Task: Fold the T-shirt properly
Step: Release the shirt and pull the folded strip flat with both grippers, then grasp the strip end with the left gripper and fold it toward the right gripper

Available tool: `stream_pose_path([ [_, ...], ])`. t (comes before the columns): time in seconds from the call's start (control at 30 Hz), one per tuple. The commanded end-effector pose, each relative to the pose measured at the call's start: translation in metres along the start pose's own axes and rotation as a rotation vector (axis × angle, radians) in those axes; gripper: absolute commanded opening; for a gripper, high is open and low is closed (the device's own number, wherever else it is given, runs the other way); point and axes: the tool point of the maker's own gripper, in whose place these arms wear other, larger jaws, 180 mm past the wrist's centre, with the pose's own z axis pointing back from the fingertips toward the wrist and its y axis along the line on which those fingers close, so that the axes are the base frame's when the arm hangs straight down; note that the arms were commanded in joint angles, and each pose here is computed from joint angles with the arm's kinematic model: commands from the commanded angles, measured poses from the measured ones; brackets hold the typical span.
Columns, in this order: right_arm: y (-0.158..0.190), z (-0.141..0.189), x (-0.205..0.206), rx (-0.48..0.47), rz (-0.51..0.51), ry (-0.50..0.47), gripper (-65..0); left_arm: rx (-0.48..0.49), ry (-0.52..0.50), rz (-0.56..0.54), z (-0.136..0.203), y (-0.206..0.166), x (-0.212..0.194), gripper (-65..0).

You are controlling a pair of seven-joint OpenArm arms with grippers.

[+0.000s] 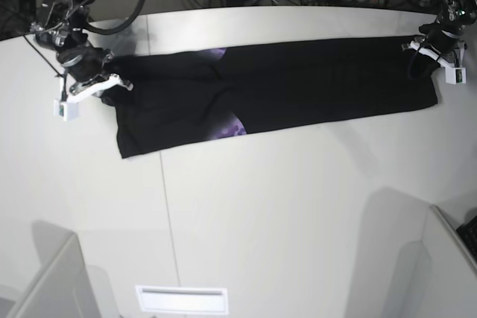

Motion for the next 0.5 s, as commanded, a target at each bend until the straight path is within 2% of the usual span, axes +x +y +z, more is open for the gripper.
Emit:
stream_pose_path([
  [0.0,0.002,0.003,0.009,0.012,0.008,-0.034,-65.0,0.022,-0.059,-0.029,0.010,0.008,0.022,-65.0],
  [0.17,-0.001,0.001,0.005,0.008,0.000,-0.020,-65.0,0.049,-0.139,-0.084,0.033,0.000,0.045,-65.0],
  [0.37,-0.003,-0.002,0.001,0.006,-0.010,-0.006,-65.0,0.028,-0.196,-0.159,0.053,-0.031,0.061,-65.0],
  [0.47,-0.003,-0.002,0.001,0.006,-0.010,-0.006,-65.0,0.024,-0.164,-0.177,0.058,-0.040,0.058,-65.0],
])
